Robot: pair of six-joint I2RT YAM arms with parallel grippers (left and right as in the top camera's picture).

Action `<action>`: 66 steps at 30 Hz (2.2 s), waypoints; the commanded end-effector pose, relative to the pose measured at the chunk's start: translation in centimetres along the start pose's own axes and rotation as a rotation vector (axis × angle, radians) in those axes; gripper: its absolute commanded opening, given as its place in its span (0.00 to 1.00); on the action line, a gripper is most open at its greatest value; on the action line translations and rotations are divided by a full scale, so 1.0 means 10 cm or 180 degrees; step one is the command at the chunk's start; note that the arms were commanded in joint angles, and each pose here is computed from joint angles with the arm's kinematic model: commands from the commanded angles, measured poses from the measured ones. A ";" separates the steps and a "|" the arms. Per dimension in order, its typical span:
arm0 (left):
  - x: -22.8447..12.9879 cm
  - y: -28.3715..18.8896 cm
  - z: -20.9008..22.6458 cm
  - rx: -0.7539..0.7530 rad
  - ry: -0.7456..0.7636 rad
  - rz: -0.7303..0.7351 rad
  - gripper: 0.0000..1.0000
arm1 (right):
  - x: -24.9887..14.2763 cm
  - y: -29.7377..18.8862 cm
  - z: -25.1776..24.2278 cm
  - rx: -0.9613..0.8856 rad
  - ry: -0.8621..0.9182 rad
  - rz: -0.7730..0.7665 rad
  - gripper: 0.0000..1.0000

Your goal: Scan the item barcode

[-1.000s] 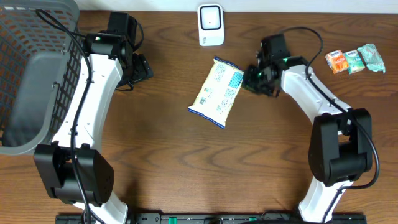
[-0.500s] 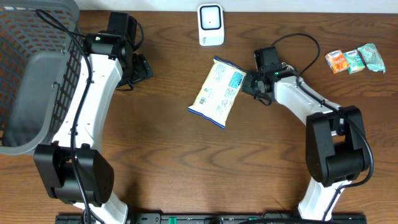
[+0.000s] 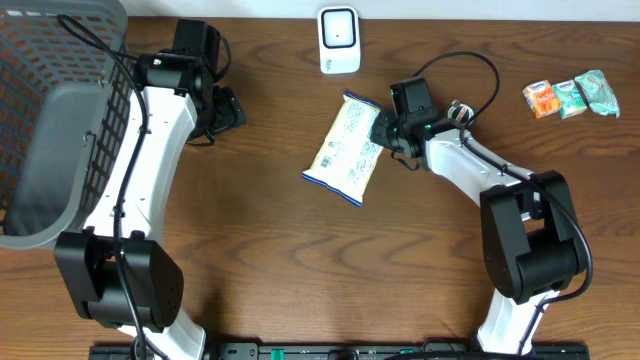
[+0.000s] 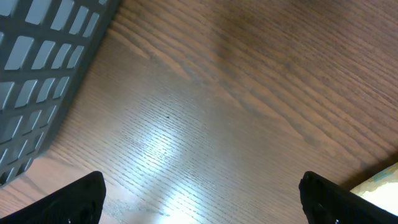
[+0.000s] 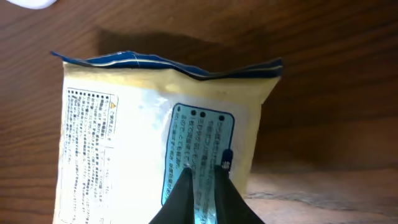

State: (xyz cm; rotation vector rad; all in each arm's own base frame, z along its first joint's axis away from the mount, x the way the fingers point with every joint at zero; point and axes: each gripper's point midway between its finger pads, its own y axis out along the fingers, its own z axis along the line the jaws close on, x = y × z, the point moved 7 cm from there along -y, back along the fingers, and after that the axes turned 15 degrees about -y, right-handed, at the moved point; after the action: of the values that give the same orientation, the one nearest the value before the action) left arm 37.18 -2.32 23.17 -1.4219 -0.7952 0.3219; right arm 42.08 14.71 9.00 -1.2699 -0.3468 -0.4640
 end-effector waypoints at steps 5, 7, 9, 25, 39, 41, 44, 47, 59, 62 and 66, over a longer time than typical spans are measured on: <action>0.02 -0.02 0.02 0.0020 0.0041 -0.0040 0.98 | 0.14 -0.13 -0.11 0.0174 0.0075 -0.0047 0.01; 0.02 -0.02 0.02 0.0020 0.0041 -0.0040 0.98 | 0.20 -0.27 -0.18 0.0265 0.0158 -0.0033 0.01; 0.02 -0.02 0.02 0.0020 0.0041 -0.0040 0.98 | 0.20 -0.35 -0.29 0.0140 0.0235 0.0023 0.01; 0.02 -0.02 0.02 0.0020 0.0041 -0.0040 0.97 | -0.20 0.22 -0.33 -0.0039 0.0483 0.0454 0.02; 0.02 -0.02 0.02 0.0020 0.0041 -0.0040 0.98 | 0.19 0.16 0.08 0.1118 0.0147 -0.0060 0.01; 0.02 -0.02 0.02 0.0020 0.0041 -0.0040 0.98 | 0.21 0.15 0.03 0.1094 0.0177 -0.0063 0.04; 0.02 -0.02 0.02 0.0020 0.0041 -0.0040 0.98 | 0.25 -0.01 -0.16 0.1006 0.0241 0.0022 0.07; 0.02 -0.02 0.02 0.0020 0.0041 -0.0040 0.97 | 0.26 -0.18 -0.28 0.0912 0.0226 0.0093 0.09; 0.02 -0.02 0.02 0.0020 0.0041 -0.0040 0.98 | -0.09 -0.35 -0.19 0.0776 0.0136 0.0678 0.92; 0.02 -0.02 0.02 0.0020 0.0041 -0.0040 0.98 | -0.13 -0.33 0.00 0.0850 0.0004 0.0665 0.99; 0.02 -0.02 0.02 0.0020 0.0041 -0.0040 0.98 | -0.11 -0.32 0.10 0.0917 -0.0079 0.0578 0.97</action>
State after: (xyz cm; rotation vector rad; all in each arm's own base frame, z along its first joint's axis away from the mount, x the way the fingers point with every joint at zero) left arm 37.18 -2.32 23.17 -1.4219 -0.7952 0.3219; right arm 39.46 14.30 10.96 -1.0265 -0.2691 -0.2375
